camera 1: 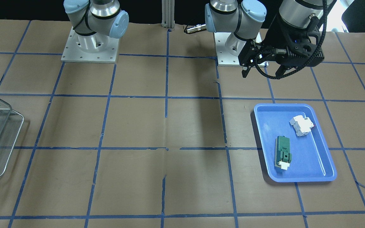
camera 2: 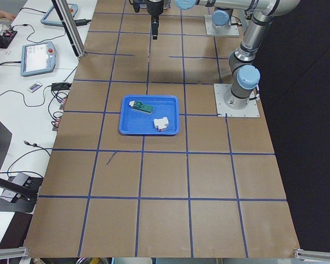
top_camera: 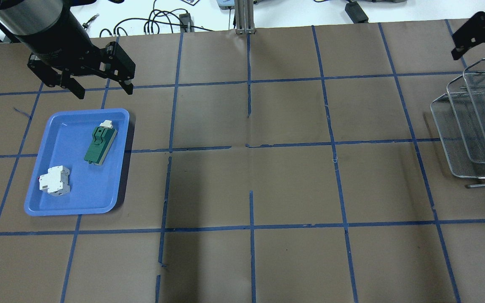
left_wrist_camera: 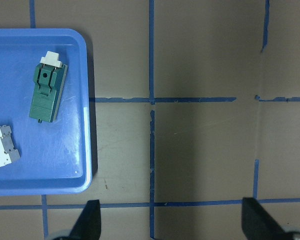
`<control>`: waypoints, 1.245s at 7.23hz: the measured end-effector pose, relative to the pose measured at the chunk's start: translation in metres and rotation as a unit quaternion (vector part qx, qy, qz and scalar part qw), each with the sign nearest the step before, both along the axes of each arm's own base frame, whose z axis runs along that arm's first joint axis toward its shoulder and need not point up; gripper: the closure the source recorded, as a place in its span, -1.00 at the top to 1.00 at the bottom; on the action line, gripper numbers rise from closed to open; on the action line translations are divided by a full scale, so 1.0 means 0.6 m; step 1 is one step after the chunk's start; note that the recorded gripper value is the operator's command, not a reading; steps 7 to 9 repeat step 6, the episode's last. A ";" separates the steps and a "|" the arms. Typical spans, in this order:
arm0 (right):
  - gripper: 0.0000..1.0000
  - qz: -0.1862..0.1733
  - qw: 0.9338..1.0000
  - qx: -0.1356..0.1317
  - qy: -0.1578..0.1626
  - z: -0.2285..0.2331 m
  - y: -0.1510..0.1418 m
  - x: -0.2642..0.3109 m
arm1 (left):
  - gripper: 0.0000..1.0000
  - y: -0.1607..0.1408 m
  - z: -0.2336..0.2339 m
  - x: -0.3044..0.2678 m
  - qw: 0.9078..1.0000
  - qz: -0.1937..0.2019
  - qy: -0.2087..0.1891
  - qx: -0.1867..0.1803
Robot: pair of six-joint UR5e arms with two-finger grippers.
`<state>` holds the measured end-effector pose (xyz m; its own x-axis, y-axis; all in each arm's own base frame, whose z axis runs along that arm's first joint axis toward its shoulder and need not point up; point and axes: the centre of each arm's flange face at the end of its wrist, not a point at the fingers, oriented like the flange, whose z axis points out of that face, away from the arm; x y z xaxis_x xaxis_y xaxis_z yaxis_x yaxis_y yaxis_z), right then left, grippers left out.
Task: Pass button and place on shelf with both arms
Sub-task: 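Open the right gripper and raise it away from the basket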
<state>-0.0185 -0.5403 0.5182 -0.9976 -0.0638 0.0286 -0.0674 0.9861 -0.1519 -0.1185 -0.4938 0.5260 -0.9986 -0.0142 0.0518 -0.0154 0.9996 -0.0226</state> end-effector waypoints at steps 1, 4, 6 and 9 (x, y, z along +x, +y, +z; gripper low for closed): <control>1.00 -0.009 1.000 -0.004 -0.010 0.005 0.005 0.102 | 1.00 -0.001 0.002 0.001 1.000 0.001 -0.002 -0.002; 1.00 -0.058 0.998 0.003 -0.031 -0.005 0.022 0.250 | 1.00 -0.010 0.002 0.001 1.000 0.004 -0.003 -0.009; 1.00 -0.060 0.998 0.004 -0.030 -0.006 0.025 0.263 | 1.00 -0.009 0.000 0.002 1.000 0.004 -0.003 -0.010; 1.00 -0.060 0.998 0.004 -0.030 -0.006 0.025 0.263 | 1.00 -0.009 0.000 0.002 1.000 0.004 -0.003 -0.010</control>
